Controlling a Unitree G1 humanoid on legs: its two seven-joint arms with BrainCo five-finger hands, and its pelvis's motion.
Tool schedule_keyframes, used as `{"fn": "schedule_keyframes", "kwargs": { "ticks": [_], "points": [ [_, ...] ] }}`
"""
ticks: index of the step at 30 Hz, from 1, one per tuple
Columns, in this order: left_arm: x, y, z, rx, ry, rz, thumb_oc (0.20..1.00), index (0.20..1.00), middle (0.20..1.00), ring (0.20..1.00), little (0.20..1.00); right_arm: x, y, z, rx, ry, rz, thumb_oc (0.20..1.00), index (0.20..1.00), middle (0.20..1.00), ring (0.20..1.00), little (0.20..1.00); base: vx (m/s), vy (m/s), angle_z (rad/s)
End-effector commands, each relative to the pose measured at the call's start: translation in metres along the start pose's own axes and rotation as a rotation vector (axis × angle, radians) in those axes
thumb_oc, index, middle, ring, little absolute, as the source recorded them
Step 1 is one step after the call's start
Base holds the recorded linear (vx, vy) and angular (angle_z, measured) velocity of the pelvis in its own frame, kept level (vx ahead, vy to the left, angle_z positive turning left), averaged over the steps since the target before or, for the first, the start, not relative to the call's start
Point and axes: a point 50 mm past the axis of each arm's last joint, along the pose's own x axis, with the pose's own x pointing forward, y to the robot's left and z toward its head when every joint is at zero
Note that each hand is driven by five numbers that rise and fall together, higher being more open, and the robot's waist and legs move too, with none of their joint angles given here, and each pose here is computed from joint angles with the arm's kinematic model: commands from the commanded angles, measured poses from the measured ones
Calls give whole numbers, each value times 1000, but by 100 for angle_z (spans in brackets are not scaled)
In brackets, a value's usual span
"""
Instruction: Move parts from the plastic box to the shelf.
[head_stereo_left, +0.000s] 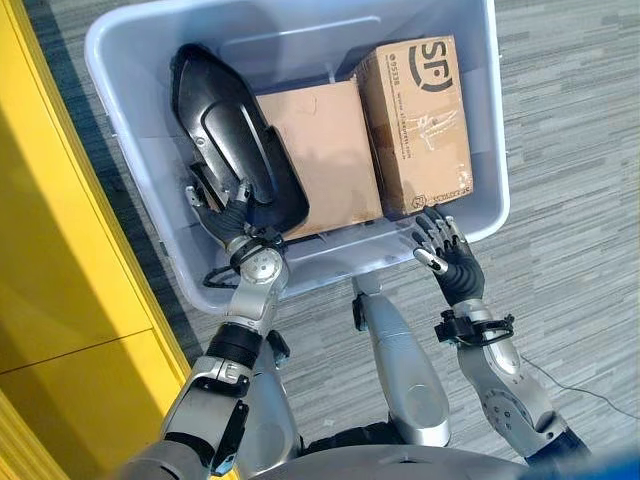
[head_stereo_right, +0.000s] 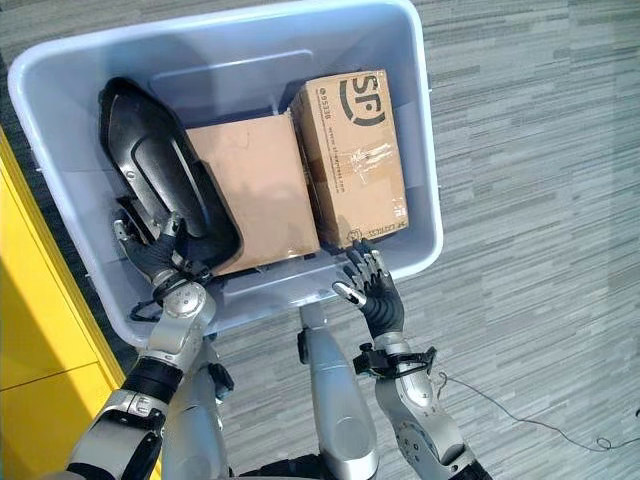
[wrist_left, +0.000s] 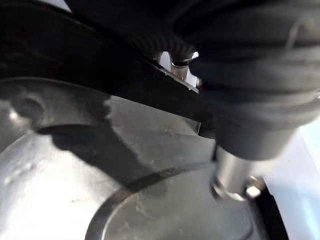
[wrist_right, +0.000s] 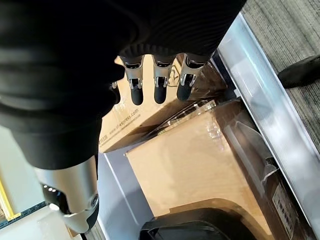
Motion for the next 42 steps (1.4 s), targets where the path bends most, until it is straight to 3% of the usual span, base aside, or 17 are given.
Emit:
{"fn": "schedule_keyframes", "kwargs": {
  "ticks": [1,23,42],
  "points": [
    [10,5,5,1,-46,1,200,200,200,200,200,2,3,22,22,-114,21,1000,1000,1000,1000,1000,0,0,0],
    [6,9,0,13,-29,-41,200,200,200,200,200,3,-4,19,13,-93,-17,1000,1000,1000,1000,1000,1,2,0],
    [9,25,35,11,-232,-134,200,200,200,200,200,-1,-21,18,-19,-66,-59,1000,1000,1000,1000,1000,1,3,0]
  ]
}}
